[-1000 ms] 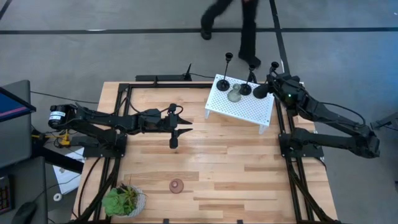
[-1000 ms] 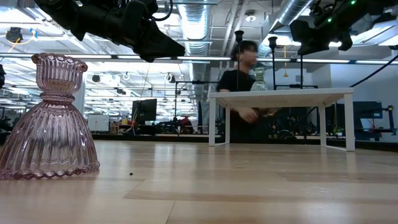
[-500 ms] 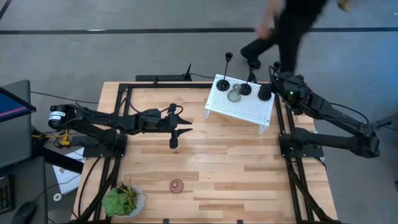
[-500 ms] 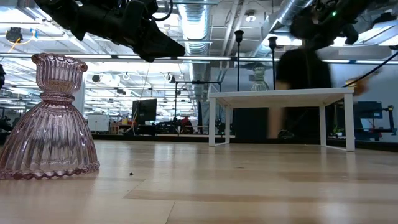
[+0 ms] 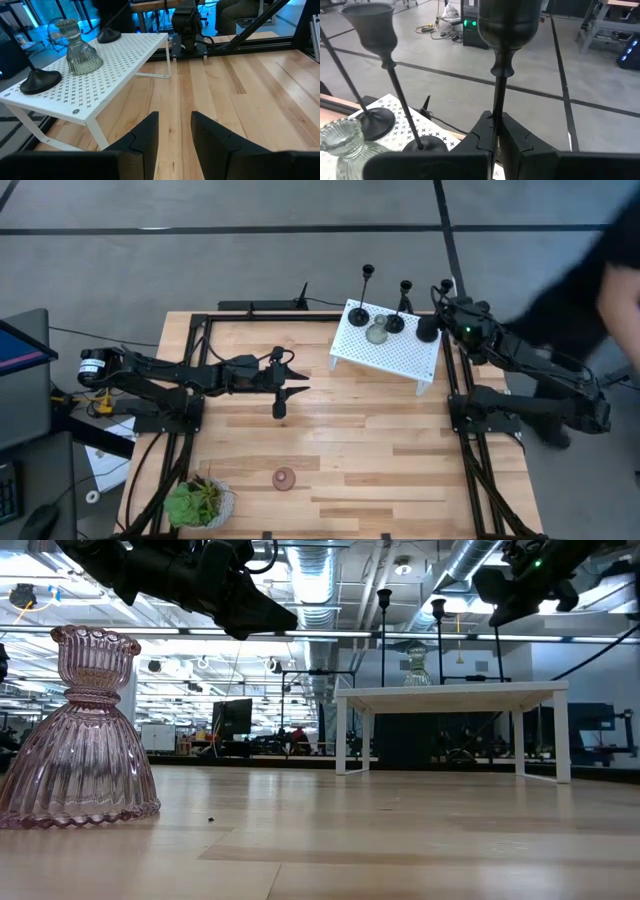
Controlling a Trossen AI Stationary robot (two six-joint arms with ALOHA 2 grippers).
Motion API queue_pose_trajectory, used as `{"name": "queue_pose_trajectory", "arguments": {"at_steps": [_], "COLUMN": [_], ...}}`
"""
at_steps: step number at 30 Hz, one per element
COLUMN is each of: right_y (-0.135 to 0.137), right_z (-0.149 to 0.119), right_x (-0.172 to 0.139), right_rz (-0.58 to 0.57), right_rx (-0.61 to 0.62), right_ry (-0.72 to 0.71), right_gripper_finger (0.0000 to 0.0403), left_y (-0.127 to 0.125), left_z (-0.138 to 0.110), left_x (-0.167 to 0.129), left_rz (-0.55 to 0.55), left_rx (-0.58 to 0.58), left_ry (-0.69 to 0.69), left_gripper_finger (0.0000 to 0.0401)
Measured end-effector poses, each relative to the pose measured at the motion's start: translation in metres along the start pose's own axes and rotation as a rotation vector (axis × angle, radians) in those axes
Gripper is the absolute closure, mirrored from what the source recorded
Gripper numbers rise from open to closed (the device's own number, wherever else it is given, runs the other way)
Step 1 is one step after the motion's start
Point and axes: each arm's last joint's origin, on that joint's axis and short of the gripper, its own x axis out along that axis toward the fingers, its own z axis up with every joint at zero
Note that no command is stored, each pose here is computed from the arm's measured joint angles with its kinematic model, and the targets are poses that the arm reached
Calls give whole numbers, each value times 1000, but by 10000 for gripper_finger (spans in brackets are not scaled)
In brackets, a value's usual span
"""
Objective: Pick & Place candle stick holders
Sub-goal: Put the black candle holder on the shelf
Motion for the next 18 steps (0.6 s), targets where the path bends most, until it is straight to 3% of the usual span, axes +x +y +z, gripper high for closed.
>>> {"name": "queue_pose_trajectory", "arguments": {"at_steps": [18], "right_y": [-7], "right_z": [-2], "right_x": [8], "right_rz": [-20], "right_rx": [41], "right_ry": [12], "right_gripper_finger": [403], "left_y": [0], "left_z": [0], "left_x": [0], "left_rz": [0], "left_rx": [0], "left_ry": [1], "left_gripper_finger": [286]}}
